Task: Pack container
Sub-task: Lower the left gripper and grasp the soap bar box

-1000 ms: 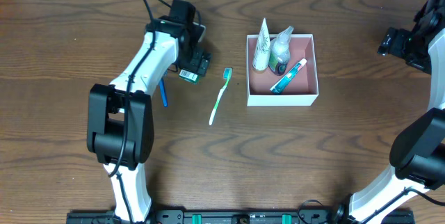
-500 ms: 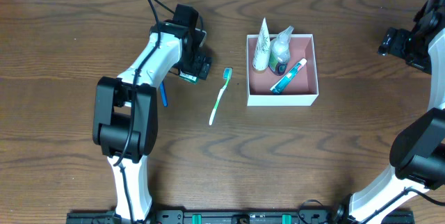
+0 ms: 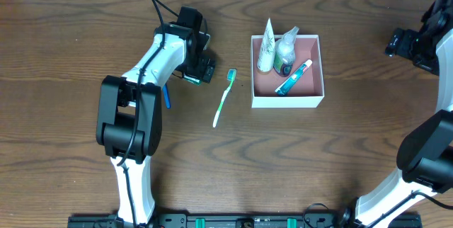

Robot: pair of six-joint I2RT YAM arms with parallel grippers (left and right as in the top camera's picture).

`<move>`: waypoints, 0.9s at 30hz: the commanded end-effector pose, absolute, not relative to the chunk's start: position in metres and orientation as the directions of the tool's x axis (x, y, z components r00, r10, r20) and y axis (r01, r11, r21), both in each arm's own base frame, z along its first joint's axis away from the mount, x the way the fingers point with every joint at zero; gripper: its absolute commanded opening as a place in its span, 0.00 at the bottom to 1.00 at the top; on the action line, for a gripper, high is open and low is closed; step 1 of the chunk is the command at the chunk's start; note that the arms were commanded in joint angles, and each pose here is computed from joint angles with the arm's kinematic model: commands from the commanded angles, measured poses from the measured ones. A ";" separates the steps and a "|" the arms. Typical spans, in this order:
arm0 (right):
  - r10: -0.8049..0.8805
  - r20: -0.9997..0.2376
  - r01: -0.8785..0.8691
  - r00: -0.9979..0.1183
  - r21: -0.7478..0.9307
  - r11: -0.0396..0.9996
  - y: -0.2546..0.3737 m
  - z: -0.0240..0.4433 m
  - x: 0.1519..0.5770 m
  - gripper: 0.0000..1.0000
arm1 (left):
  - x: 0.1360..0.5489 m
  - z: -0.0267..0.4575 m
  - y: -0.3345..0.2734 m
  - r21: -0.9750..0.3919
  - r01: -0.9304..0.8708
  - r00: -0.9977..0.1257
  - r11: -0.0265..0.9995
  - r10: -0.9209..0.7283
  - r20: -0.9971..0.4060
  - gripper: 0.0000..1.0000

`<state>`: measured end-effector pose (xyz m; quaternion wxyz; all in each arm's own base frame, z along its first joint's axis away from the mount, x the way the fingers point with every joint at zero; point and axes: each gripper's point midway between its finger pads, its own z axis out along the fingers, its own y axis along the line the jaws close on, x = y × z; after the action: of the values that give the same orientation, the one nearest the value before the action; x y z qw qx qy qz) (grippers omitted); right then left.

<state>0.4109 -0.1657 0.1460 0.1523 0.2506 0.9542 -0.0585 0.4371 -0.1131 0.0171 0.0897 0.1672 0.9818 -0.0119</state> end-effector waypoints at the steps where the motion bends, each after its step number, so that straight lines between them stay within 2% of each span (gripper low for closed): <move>1: 0.478 -0.308 0.515 -0.823 -0.047 0.856 -0.170 0.140 0.408 0.99 | 0.435 0.011 -0.112 0.001 0.320 -0.935 0.948 0.315 -0.165 0.98; 27: 0.478 -0.308 0.515 -0.823 -0.047 0.856 -0.170 0.140 0.408 0.99 | 0.425 0.000 -0.110 -0.004 0.303 -0.944 0.953 0.300 -0.139 0.98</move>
<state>0.4109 -0.1657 0.1459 0.1521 0.2506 0.9543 -0.0585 0.4290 -0.1112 0.0072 0.0785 0.1636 0.9833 -0.0114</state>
